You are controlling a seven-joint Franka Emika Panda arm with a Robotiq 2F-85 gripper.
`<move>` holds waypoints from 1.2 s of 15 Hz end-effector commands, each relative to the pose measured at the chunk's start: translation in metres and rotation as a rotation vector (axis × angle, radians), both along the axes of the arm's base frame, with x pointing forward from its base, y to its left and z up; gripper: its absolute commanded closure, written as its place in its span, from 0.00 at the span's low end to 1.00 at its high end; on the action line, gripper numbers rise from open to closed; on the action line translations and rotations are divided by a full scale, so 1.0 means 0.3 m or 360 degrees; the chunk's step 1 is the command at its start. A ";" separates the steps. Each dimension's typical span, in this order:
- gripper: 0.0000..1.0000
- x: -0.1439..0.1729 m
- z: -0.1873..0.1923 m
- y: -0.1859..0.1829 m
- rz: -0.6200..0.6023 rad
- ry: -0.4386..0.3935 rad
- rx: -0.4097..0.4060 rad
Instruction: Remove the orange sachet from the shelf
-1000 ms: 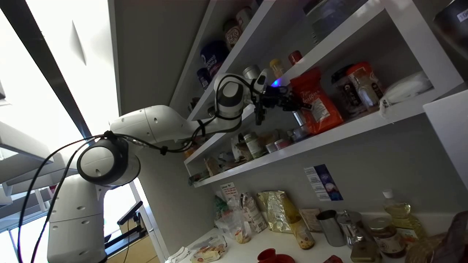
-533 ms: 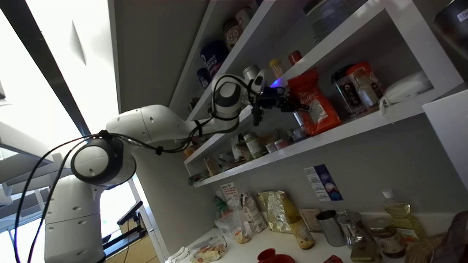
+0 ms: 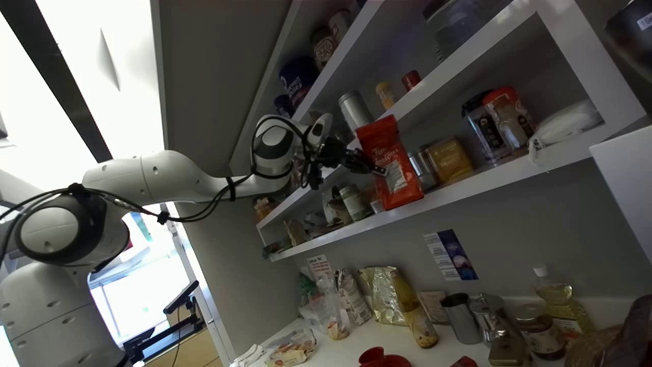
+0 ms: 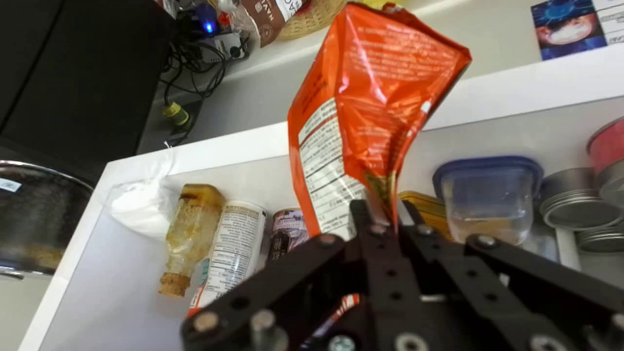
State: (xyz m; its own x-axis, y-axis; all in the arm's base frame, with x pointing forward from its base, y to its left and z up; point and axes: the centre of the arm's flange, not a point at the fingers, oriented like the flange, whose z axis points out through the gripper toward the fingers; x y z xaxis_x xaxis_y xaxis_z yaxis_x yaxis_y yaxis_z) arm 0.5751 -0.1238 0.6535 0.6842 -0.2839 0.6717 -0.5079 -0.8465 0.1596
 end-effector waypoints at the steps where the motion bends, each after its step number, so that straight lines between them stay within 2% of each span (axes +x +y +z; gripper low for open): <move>1: 0.97 -0.256 -0.015 0.157 0.0059 0.0039 0.0031; 4: 0.98 -0.342 -0.027 0.285 0.0220 0.0112 0.0046; 8: 0.98 -0.365 -0.095 0.566 0.0579 0.0204 0.0141; 12: 0.98 -0.382 -0.199 0.952 0.0917 0.0323 0.0219; 16: 0.98 -0.458 -0.350 1.387 0.1270 0.0427 0.0272; 18: 0.98 -0.502 -0.452 1.579 0.1379 0.0439 0.0296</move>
State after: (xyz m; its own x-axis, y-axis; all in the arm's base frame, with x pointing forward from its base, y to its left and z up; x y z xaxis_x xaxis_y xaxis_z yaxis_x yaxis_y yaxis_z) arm 0.4218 0.2831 0.5482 0.8528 0.2570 0.4547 0.2654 -0.9630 0.0465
